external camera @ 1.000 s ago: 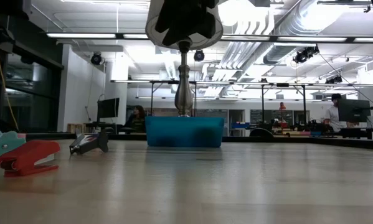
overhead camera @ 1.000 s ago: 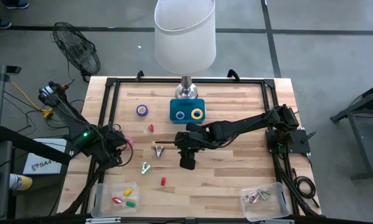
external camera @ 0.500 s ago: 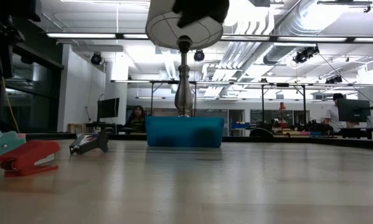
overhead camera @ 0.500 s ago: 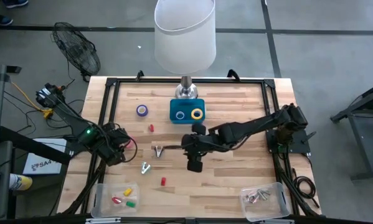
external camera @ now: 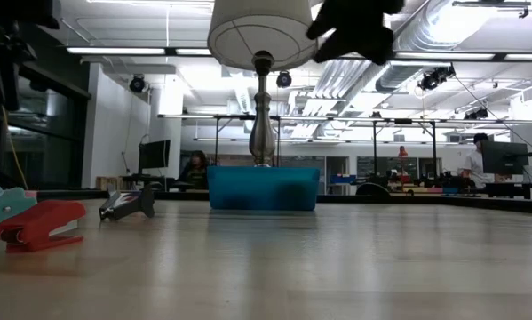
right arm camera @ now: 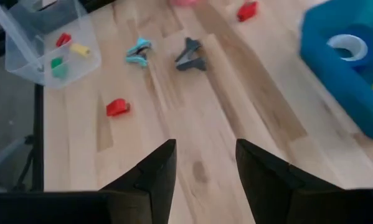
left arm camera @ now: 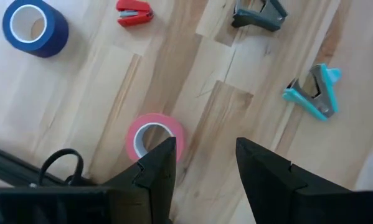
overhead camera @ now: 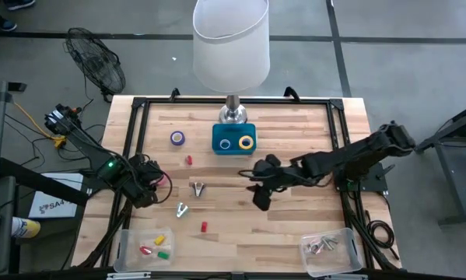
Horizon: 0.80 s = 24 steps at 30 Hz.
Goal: Pick and place Stapler, Stapler remover, tape
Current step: Put the black staple remover into the right transparent bin
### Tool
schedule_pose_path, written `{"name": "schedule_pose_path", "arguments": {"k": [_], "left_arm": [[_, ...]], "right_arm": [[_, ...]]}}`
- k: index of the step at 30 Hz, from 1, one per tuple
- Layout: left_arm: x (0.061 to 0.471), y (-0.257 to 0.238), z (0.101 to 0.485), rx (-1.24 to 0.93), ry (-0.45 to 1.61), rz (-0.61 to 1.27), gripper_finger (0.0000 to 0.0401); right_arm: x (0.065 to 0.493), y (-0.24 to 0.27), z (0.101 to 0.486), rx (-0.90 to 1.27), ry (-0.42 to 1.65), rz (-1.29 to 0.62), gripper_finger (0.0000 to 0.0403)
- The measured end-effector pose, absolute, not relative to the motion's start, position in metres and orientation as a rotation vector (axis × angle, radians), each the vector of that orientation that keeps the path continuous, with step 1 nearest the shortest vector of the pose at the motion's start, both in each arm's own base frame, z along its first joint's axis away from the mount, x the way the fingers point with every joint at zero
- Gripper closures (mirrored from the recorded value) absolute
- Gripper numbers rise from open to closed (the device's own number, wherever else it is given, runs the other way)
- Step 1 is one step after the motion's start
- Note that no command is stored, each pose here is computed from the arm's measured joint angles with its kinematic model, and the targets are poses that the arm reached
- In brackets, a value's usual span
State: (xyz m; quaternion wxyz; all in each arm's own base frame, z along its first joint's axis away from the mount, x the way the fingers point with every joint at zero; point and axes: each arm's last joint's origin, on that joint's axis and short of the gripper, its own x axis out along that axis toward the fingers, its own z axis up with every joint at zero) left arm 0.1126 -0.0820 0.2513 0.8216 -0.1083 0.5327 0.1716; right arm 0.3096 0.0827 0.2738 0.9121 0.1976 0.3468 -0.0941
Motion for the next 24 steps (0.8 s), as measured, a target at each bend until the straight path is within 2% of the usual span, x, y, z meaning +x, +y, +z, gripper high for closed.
{"name": "schedule_pose_path", "arguments": {"k": [9, 18, 24], "left_arm": [[0.134, -0.086, 0.245, -0.304, 1.116, 0.320, 0.0240], [0.176, -0.079, 0.235, -0.402, 1.027, 0.345, 0.0238], [0.204, -0.076, 0.226, -0.525, 0.951, 0.400, 0.0191]], "right_arm": [[0.274, 0.071, 0.275, 0.458, 0.666, -0.258, 0.0246], [0.267, 0.068, 0.268, 0.463, 0.678, -0.284, 0.0245], [0.267, 0.068, 0.267, 0.454, 0.690, -0.288, 0.0246]]}}
